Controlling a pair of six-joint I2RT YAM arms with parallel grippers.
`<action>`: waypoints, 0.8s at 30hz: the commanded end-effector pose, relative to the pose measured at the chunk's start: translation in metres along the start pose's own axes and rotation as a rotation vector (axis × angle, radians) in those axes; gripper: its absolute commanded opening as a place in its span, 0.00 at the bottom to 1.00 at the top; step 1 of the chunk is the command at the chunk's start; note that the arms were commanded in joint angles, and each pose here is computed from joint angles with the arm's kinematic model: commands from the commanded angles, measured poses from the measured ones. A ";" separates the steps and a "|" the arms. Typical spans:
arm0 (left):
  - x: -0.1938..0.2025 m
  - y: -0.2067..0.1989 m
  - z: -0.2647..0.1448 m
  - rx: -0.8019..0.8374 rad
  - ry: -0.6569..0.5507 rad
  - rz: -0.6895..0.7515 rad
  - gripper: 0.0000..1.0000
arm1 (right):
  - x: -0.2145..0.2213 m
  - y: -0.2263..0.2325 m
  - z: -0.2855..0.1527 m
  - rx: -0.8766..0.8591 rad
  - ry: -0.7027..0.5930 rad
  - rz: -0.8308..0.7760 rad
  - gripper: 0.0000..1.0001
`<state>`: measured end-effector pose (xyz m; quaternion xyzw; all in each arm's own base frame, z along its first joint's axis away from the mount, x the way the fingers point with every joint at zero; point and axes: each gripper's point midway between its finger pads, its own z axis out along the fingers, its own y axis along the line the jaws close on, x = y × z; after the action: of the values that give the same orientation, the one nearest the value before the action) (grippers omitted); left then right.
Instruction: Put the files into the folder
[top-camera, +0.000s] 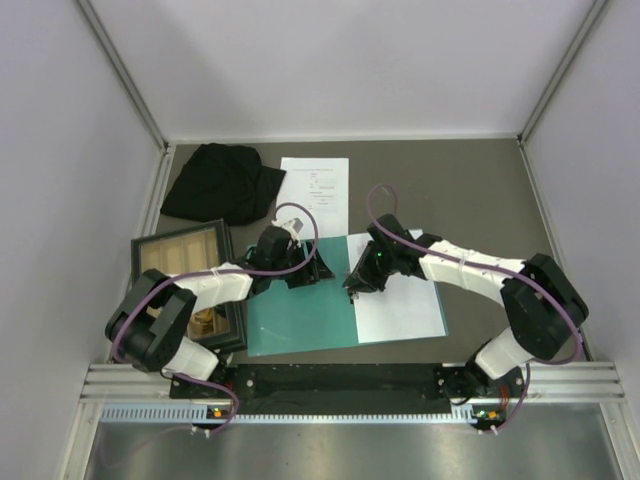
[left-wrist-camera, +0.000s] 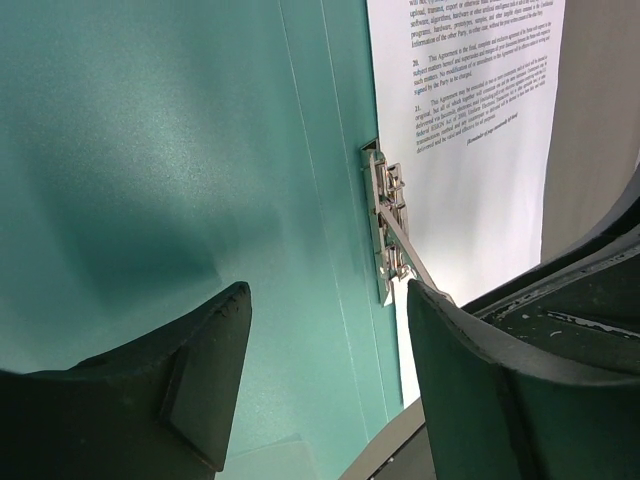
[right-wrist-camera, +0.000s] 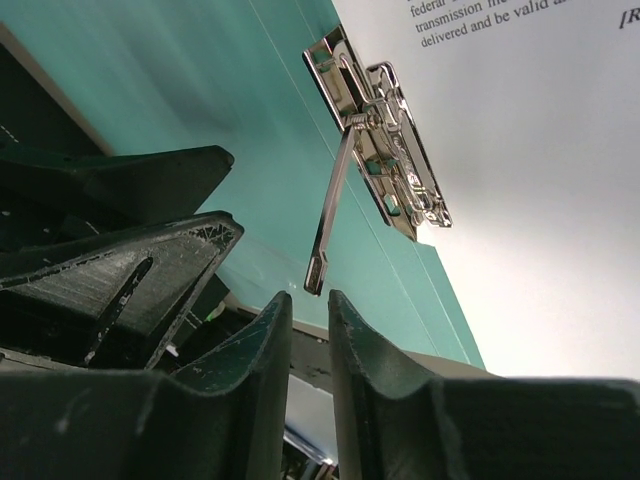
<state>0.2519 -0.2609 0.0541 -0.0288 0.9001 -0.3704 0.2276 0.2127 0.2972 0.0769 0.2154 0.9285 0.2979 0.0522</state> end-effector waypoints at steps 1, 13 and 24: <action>-0.015 -0.012 0.002 0.024 -0.040 0.030 0.68 | -0.003 0.010 0.006 -0.035 0.010 0.014 0.21; -0.016 -0.014 0.005 -0.003 -0.045 0.038 0.68 | -0.004 0.004 0.007 -0.020 -0.002 0.017 0.00; -0.023 -0.031 0.048 -0.187 -0.042 0.016 0.48 | -0.001 -0.009 0.007 -0.032 -0.003 0.013 0.00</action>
<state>0.2822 -0.2995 0.0537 -0.0437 0.9168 -0.3225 0.2313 0.2079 0.2981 0.0595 0.2203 0.9268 0.3019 0.0370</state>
